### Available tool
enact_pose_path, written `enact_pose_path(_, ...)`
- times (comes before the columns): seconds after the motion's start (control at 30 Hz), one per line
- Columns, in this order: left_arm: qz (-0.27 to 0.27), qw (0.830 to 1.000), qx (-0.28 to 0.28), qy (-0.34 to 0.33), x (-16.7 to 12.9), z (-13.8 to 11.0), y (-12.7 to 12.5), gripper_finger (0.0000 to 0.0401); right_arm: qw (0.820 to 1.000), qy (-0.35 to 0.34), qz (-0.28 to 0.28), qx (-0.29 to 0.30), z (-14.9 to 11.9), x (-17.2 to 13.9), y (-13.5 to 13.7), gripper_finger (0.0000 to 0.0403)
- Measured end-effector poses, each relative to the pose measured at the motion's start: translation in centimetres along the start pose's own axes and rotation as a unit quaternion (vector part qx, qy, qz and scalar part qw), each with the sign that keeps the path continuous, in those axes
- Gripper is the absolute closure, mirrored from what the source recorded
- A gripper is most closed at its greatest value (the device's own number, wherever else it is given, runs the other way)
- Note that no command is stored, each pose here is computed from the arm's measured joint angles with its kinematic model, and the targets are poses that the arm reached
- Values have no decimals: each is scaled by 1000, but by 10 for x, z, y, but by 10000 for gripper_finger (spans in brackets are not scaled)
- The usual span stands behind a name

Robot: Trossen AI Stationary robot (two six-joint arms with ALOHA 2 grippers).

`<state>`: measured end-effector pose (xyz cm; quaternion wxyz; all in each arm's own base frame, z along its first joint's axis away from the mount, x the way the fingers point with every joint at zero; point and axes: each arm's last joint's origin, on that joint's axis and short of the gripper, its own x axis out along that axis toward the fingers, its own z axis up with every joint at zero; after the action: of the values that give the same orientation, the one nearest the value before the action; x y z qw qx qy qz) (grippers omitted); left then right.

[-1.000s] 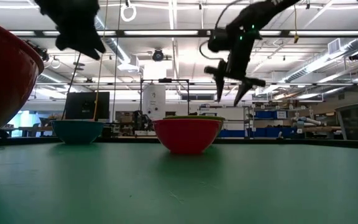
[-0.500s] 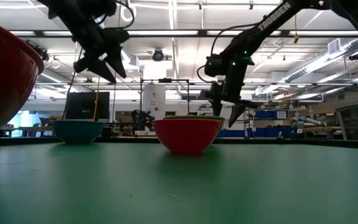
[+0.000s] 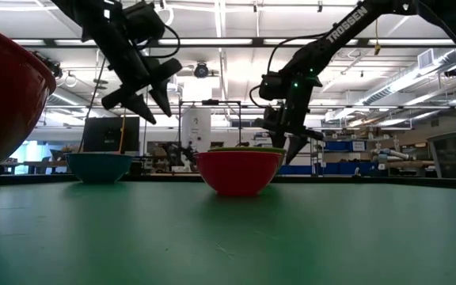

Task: Nest bowls inside each other
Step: Stack the green bowl into the top of the orange bowl

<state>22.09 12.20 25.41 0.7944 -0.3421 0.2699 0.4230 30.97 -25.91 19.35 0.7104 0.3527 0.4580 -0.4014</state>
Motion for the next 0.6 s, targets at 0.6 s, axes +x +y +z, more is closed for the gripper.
enact_pose_path(0.6,0,997,-72,-3,-12,0,3,193,992,1,72,-105,-11,-4,32,379)
